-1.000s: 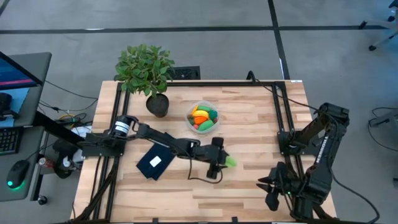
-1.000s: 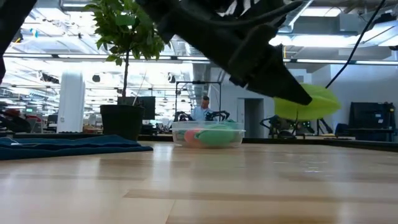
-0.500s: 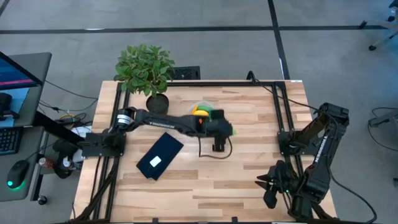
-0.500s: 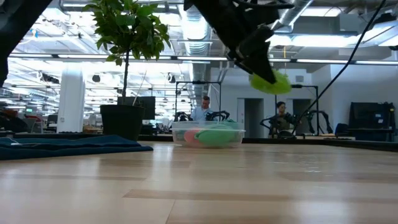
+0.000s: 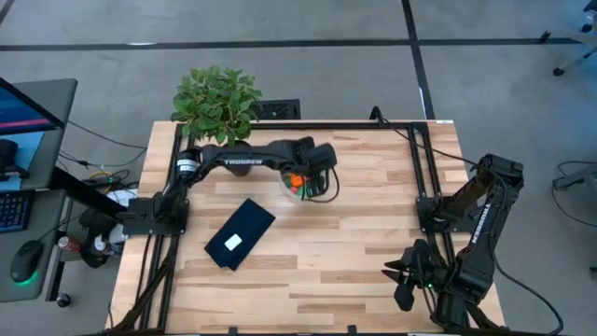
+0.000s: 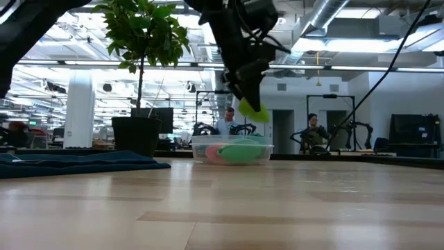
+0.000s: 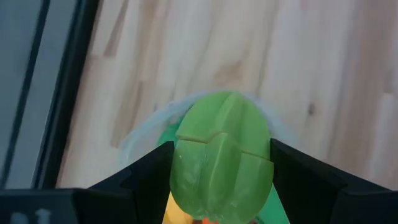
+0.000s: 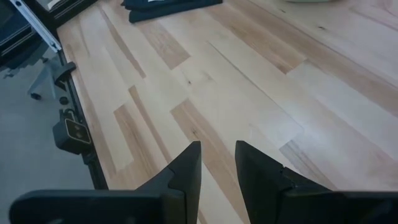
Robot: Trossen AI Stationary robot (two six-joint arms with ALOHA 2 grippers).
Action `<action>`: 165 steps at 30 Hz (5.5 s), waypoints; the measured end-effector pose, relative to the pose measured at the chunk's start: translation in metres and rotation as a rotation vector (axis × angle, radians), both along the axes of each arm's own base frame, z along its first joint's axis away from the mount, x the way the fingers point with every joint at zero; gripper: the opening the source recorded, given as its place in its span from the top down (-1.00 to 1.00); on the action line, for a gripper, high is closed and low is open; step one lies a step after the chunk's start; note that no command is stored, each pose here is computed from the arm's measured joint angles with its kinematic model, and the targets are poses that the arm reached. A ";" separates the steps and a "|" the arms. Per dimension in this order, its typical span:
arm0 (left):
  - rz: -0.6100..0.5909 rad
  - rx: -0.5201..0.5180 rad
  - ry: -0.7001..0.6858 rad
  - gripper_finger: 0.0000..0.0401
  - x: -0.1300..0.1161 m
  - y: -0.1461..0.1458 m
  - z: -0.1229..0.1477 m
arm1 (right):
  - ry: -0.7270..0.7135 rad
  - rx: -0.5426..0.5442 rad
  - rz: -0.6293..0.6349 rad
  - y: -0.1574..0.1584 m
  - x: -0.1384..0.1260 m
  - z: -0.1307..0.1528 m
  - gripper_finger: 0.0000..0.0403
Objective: Pick and placing Produce into tupperware
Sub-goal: Put the green starfruit into the transparent bin, then return to Home Position
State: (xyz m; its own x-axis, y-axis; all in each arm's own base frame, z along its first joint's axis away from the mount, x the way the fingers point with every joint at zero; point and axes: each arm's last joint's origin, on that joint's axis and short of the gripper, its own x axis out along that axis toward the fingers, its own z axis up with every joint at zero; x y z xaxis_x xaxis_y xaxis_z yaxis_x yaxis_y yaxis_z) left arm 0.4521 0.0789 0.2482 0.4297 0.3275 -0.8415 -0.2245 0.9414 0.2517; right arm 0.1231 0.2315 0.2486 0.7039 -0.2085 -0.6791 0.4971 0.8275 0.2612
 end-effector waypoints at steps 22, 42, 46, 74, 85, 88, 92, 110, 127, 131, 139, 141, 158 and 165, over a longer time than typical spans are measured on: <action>0.293 -0.006 0.127 -0.19 -0.026 0.045 -0.008 | 0.013 -0.020 0.002 -0.002 -0.001 0.000 0.54; 0.325 -0.081 0.124 -0.19 -0.030 0.046 -0.039 | 0.012 -0.028 0.001 -0.002 -0.001 0.000 0.54; 0.334 -0.086 0.110 -0.19 -0.029 0.046 -0.038 | 0.013 -0.029 0.001 -0.002 -0.001 0.000 0.54; 0.304 -0.190 0.094 -0.39 -0.028 0.043 -0.038 | 0.016 -0.041 0.000 -0.004 0.003 0.000 0.54; 0.143 -0.315 -0.100 -0.39 -0.027 0.023 0.030 | 0.033 -0.078 0.002 -0.008 0.006 0.000 0.54; 0.049 -0.317 -0.170 -0.39 -0.032 0.010 0.060 | 0.044 -0.092 0.011 -0.009 0.005 -0.001 0.54; -0.032 -0.286 -0.245 -0.39 -0.043 -0.009 0.095 | 0.140 -0.272 0.116 -0.016 0.001 -0.001 0.54; -0.253 -0.054 -0.502 -0.39 -0.083 -0.060 0.140 | -0.136 -0.366 0.067 -0.038 -0.010 0.035 0.54; -0.155 -0.100 -0.786 -0.39 -0.165 -0.065 0.098 | -0.393 -0.304 0.114 -0.120 -0.048 0.099 0.54; -0.139 -0.089 -0.822 -0.39 -0.181 -0.066 0.091 | -0.429 -0.289 0.118 -0.139 -0.056 0.108 0.54; -0.104 -0.053 -0.825 -0.39 -0.201 -0.065 0.087 | -0.482 -0.253 0.152 -0.169 -0.068 0.123 0.54; -0.112 -0.040 -0.829 -0.39 -0.203 -0.065 0.089 | -0.499 -0.246 0.162 -0.174 -0.070 0.127 0.54; -0.228 -0.086 -0.933 -0.39 -0.204 -0.071 0.101 | -0.632 -0.278 0.373 -0.179 -0.068 0.166 0.54; -0.265 -0.114 -0.933 -0.39 -0.204 -0.082 0.101 | -0.729 -0.346 0.506 -0.179 -0.060 0.181 0.54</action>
